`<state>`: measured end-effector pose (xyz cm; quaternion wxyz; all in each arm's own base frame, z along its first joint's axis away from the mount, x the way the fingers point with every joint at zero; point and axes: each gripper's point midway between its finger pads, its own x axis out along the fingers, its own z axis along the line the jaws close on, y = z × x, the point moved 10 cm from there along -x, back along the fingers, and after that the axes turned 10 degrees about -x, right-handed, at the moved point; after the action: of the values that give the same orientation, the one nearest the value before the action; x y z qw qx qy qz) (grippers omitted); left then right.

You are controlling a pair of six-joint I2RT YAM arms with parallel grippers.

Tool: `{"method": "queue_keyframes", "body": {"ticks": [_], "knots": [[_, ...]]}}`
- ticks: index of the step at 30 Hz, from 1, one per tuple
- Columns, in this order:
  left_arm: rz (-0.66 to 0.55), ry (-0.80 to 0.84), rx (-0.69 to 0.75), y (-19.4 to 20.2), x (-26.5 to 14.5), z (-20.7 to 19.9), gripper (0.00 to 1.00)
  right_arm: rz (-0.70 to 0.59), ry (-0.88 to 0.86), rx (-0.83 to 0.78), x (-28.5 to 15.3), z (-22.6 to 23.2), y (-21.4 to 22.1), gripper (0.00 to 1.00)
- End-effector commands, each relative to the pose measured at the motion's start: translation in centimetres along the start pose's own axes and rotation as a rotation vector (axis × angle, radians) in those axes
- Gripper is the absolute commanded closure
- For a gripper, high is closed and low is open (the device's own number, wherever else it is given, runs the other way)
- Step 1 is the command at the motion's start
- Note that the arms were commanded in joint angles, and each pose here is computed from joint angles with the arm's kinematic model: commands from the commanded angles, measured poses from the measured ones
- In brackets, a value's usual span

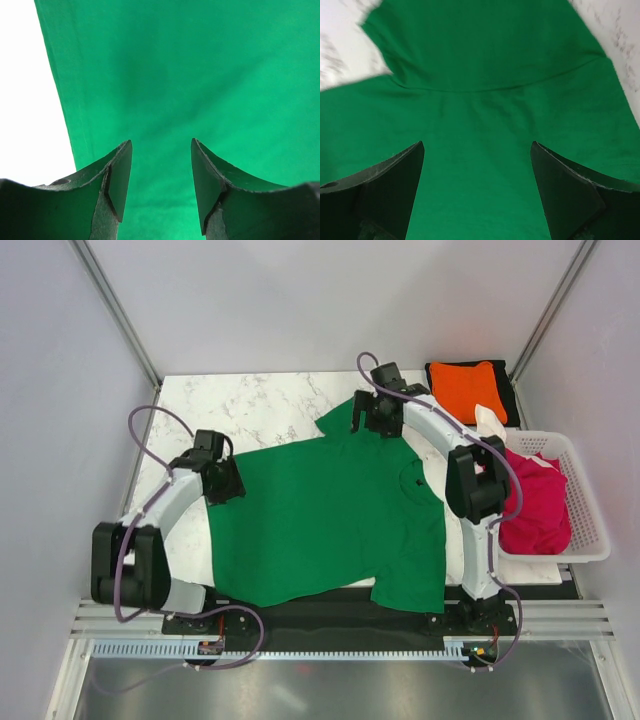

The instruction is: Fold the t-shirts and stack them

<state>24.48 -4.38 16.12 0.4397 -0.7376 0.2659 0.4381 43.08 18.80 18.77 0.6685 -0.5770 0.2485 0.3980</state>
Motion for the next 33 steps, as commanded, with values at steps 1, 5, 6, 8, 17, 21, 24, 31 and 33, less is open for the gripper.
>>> {"method": "queue_keyframes", "body": {"ticks": [1,5,6,8,17,21,24,31,33], "knots": [[-0.013,-0.071,-0.05,-2.1,1.4,-0.2,0.43,0.161,0.099,-0.102,1.5,-1.0,1.8,0.05],[0.069,-0.142,-0.07,-2.9,4.9,0.1,0.43,0.216,0.115,-0.121,4.1,-1.2,2.4,0.05],[0.077,-0.153,-0.072,-3.2,5.4,0.1,0.43,0.202,0.113,-0.123,4.4,-1.1,1.9,0.05],[0.077,-0.169,-0.07,-4.4,6.4,-0.2,0.44,0.238,0.123,-0.126,5.9,-1.4,2.3,0.05],[0.111,-0.23,-0.037,-10.1,12.3,-2.5,0.44,0.246,0.127,-0.023,10.0,-3.8,1.2,0.03],[0.121,-0.236,-0.028,-12.7,14.8,-3.9,0.44,0.2,0.1,0.055,11.0,-5.3,-0.4,0.03],[0.115,-0.228,-0.034,-14.8,16.4,-5.0,0.45,0.135,0.116,0.12,11.9,-6.6,-1.8,0.02],[0.005,-0.102,-0.081,-21.8,14.2,-8.2,0.43,-0.133,0.008,0.184,12.4,-7.9,-7.1,0.02],[-0.063,-0.065,-0.09,-23.0,10.2,-8.9,0.42,-0.251,-0.053,0.14,11.0,-7.0,-9.8,0.02]]}}
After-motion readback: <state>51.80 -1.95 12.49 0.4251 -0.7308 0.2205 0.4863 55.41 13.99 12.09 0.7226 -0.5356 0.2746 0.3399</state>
